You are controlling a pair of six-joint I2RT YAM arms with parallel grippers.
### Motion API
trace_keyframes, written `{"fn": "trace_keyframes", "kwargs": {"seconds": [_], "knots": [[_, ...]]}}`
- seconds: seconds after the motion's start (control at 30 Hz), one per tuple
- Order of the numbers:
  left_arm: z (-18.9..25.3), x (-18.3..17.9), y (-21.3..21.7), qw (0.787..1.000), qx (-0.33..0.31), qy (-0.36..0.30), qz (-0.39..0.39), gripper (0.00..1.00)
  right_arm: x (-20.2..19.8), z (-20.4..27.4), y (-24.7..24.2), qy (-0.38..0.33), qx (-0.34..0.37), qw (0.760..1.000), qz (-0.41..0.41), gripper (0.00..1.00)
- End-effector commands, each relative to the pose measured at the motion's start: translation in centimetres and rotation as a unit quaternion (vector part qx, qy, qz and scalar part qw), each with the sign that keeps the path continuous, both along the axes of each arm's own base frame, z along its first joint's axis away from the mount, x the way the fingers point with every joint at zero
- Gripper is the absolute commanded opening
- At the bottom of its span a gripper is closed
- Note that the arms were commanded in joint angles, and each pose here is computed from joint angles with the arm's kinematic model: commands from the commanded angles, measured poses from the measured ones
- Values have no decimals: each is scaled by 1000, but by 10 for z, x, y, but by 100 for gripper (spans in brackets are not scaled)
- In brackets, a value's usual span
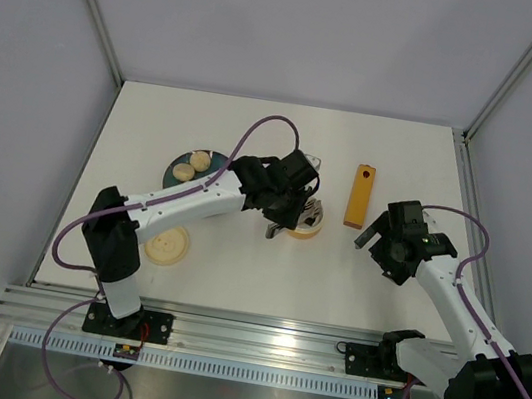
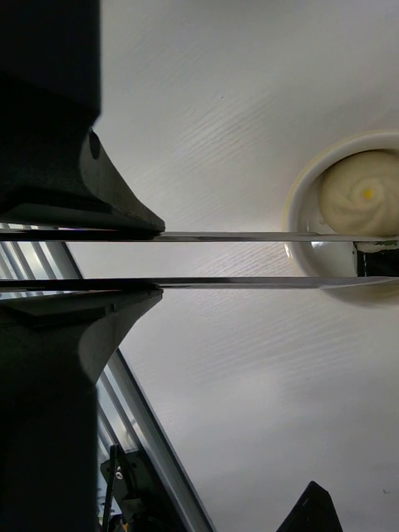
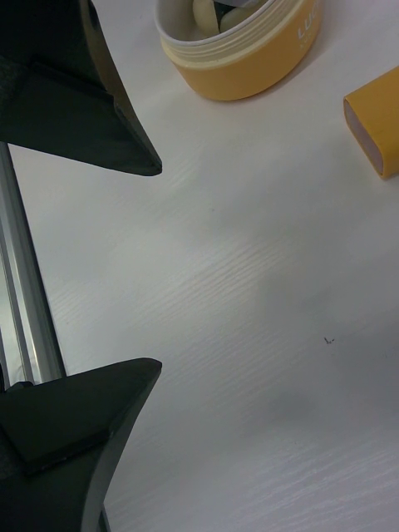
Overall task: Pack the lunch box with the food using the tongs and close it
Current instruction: Adjust the fake food in the packing box, then place the clamp at the center of the board.
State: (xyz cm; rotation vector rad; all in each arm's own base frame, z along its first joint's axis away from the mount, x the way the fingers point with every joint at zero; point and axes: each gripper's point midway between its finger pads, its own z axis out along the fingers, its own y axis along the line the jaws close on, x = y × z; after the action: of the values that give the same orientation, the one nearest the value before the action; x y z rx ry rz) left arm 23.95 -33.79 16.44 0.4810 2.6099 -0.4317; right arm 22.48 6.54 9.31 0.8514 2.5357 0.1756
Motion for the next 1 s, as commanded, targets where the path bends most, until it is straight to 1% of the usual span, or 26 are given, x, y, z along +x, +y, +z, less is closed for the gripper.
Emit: {"fn": "trace_keyframes", "kwargs": {"seconds": [0.0,0.03,0.23,0.27,0.43,0.6,0.67,0.7,0.8,0.83,0.87,0.97], "knots": [[13,6,-10,999,-32,-14,-4,28,4,8,1,-12,-4,1000,1,99],[15,6,-11,999,-34,-16,-4,32,4,8,0,-12,-4,1000,2,100],[40,5,-9,998,-55,-34,-9,41,5,8,1,-14,-3,1000,2,100],[52,5,-9,997,-64,-42,-10,46,6,8,2,-13,-2,1000,2,99],[60,4,-7,996,-70,-49,-12,51,6,8,2,-12,-1,1000,2,99],[68,3,-7,996,-76,-54,-12,52,6,8,1,-13,-2,1000,1,100],[74,3,-4,995,-76,-60,-11,48,5,8,2,-13,-2,1000,1,99],[81,5,-1,994,-76,-73,-10,45,5,8,1,-13,-3,1000,1,100],[97,16,12,991,-69,-112,6,21,5,9,1,-15,-2,1000,2,99],[99,18,15,990,-68,-119,11,6,5,9,1,-15,-2,1000,3,100],[101,21,19,990,-66,-124,15,0,5,10,2,-17,-1,1000,3,99],[102,36,32,989,-64,-131,30,0,5,9,2,-15,-1,1000,2,100]]}}
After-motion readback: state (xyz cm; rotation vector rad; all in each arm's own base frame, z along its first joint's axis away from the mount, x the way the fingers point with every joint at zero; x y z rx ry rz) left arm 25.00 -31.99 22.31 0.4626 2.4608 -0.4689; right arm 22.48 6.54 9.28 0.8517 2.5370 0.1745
